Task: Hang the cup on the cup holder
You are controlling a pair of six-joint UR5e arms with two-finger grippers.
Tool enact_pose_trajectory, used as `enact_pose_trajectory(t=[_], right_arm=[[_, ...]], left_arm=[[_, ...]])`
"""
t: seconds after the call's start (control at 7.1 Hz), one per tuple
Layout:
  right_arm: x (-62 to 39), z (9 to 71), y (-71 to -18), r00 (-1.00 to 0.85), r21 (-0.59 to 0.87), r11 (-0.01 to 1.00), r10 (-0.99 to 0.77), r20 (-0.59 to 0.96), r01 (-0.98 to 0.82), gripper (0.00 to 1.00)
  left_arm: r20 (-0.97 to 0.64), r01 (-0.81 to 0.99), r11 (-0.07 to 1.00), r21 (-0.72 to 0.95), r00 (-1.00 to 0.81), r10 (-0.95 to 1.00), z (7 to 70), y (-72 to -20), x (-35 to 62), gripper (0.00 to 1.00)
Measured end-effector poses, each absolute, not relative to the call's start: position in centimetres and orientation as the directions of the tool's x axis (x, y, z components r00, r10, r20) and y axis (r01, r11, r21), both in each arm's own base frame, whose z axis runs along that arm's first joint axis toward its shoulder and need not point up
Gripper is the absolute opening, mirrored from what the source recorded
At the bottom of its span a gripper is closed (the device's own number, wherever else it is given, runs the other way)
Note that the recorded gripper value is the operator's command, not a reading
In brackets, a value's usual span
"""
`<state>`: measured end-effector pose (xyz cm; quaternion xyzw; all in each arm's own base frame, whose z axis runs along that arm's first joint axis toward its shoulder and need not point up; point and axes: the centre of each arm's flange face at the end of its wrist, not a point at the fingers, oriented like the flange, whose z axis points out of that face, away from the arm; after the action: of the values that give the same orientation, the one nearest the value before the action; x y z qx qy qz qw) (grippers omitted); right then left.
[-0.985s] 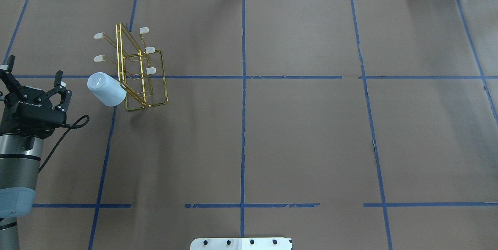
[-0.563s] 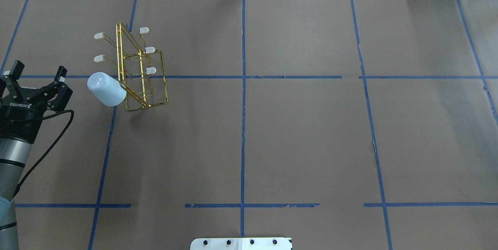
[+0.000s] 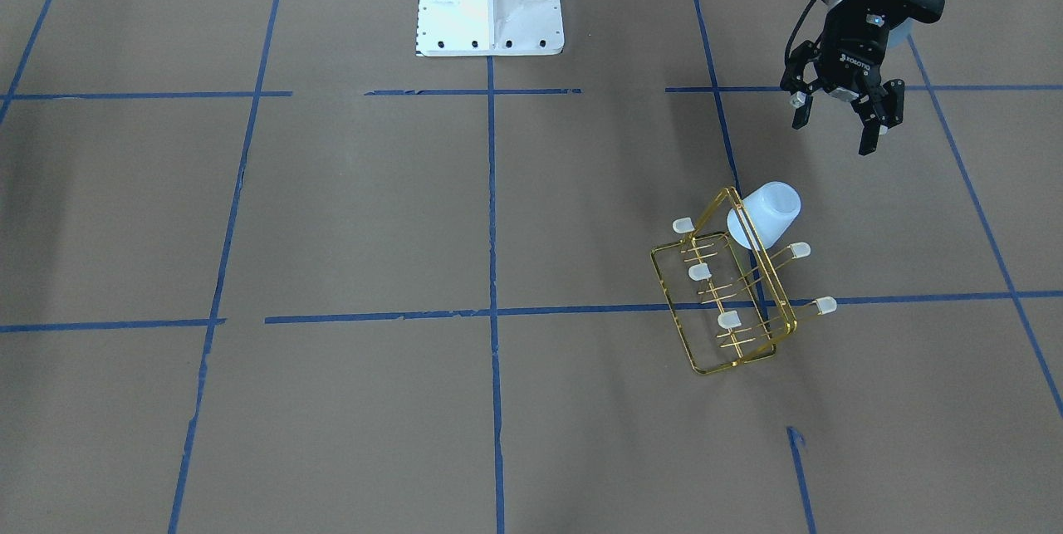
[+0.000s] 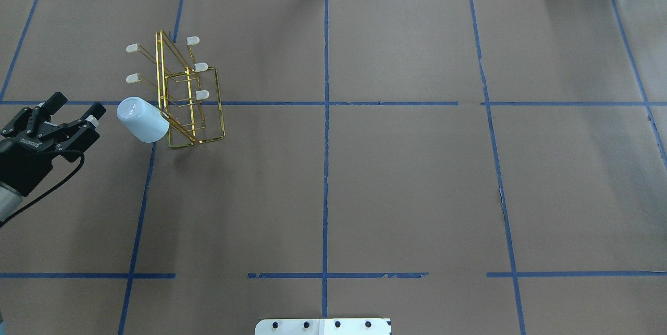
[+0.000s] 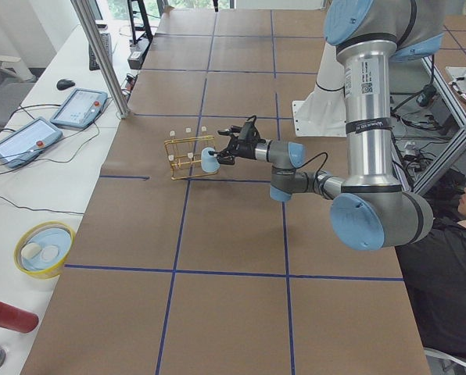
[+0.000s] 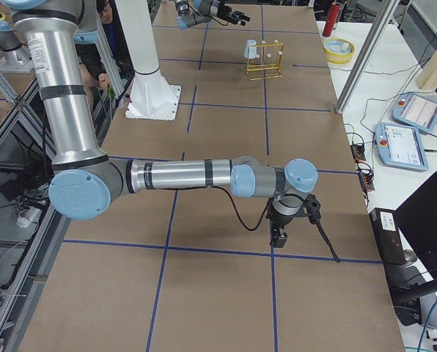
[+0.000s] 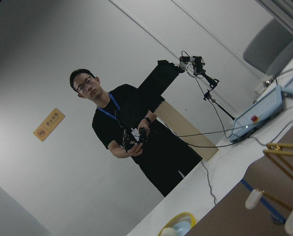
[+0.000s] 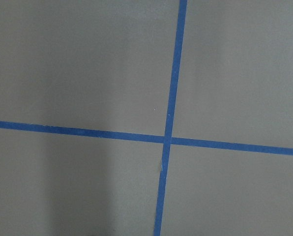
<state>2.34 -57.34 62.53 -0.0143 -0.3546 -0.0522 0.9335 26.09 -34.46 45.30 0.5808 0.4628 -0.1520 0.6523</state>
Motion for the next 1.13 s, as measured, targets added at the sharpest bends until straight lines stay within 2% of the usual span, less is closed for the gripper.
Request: enact_pose_trajectory(t=[0.56, 1.13], right_arm=[[2.3, 62.5, -57.3, 0.743, 0.01, 0.994, -0.087, 0.663, 0.108, 1.0], [2.3, 62.5, -57.3, 0.743, 0.01, 0.994, -0.087, 0.663, 0.107, 1.0]], left_arm=[[-0.726, 0.458, 0.573, 0.679, 0.537, 0.431, 47.5, -40.4, 20.0, 1.0], [-0.751, 0.174, 0.838, 0.517, 0.563, 0.346, 51.3, -42.8, 17.1, 1.0]])
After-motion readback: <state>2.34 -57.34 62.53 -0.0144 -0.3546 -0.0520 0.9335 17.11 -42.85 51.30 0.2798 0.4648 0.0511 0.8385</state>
